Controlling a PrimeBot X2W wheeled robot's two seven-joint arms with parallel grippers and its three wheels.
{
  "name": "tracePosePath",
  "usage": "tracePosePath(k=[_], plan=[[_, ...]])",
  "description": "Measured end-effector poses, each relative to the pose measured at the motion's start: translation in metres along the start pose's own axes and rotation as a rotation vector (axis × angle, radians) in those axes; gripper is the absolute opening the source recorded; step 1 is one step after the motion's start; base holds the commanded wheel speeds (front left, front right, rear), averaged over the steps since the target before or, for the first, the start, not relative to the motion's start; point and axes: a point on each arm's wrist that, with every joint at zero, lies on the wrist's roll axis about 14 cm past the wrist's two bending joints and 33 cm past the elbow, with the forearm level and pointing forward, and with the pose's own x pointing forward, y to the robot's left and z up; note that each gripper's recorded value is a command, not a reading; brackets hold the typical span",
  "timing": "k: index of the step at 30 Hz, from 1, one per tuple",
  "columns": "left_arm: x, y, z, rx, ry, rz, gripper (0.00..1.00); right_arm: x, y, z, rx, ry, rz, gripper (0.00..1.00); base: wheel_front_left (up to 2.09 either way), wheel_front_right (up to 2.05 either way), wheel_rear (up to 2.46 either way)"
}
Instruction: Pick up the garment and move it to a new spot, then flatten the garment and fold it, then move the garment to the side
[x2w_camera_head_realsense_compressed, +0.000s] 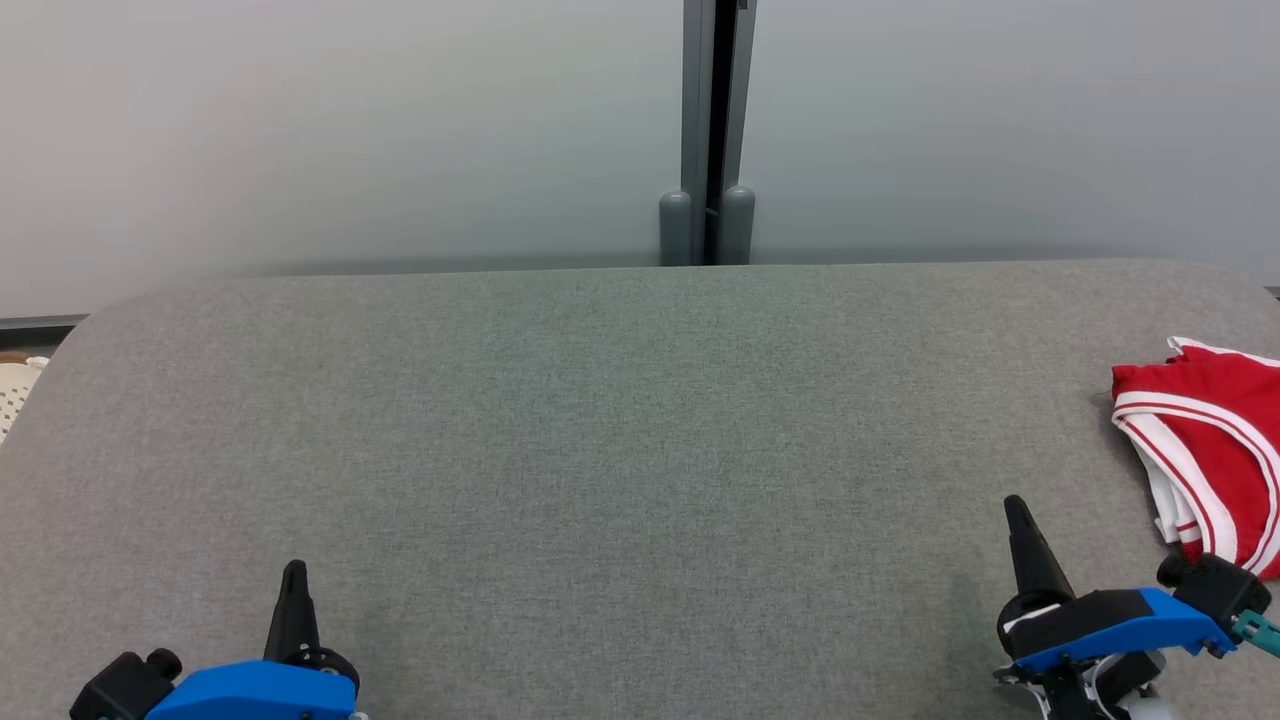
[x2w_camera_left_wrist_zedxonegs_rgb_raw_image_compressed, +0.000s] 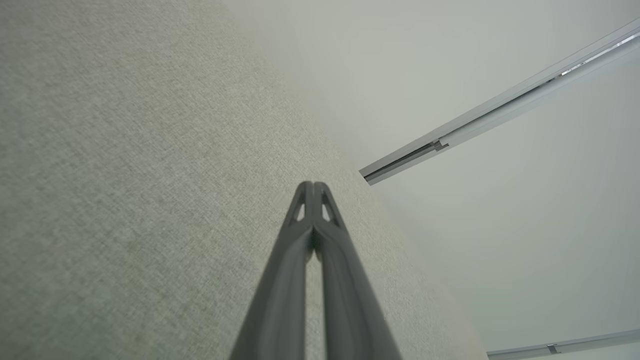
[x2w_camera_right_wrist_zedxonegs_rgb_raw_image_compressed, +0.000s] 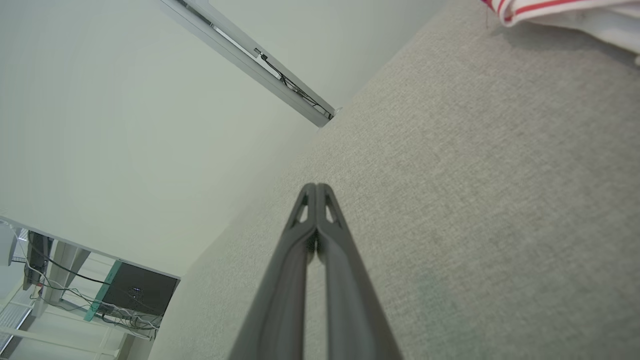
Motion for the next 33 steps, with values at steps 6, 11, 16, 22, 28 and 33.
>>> tracePosePath(k=[6,11,16,22,28,33], plan=[[0.001,-0.003,0.003,-0.068,-0.001,-0.008,0.00,0.000,0.002,0.003,0.074,-0.005,0.006,0.00,0.00,0.00,0.00],[0.002,-0.006,0.007,-0.122,-0.006,-0.020,0.00,0.001,0.005,0.006,0.131,-0.010,0.013,0.00,0.00,0.00,0.00],[0.004,-0.011,0.011,-0.172,-0.010,-0.034,0.00,0.001,0.007,0.009,0.186,-0.014,0.023,0.00,0.00,0.00,0.00],[0.005,-0.013,0.015,-0.230,-0.014,-0.044,0.00,0.001,0.009,0.011,0.249,-0.015,0.030,0.00,0.00,0.00,0.00],[0.005,-0.016,0.018,-0.286,-0.016,-0.057,0.00,0.001,0.013,0.014,0.308,-0.019,0.045,0.00,0.00,0.00,0.00],[0.008,-0.022,0.023,-0.330,-0.021,-0.078,0.00,0.000,0.014,0.015,0.355,-0.018,0.050,0.00,0.00,0.00,0.00]])
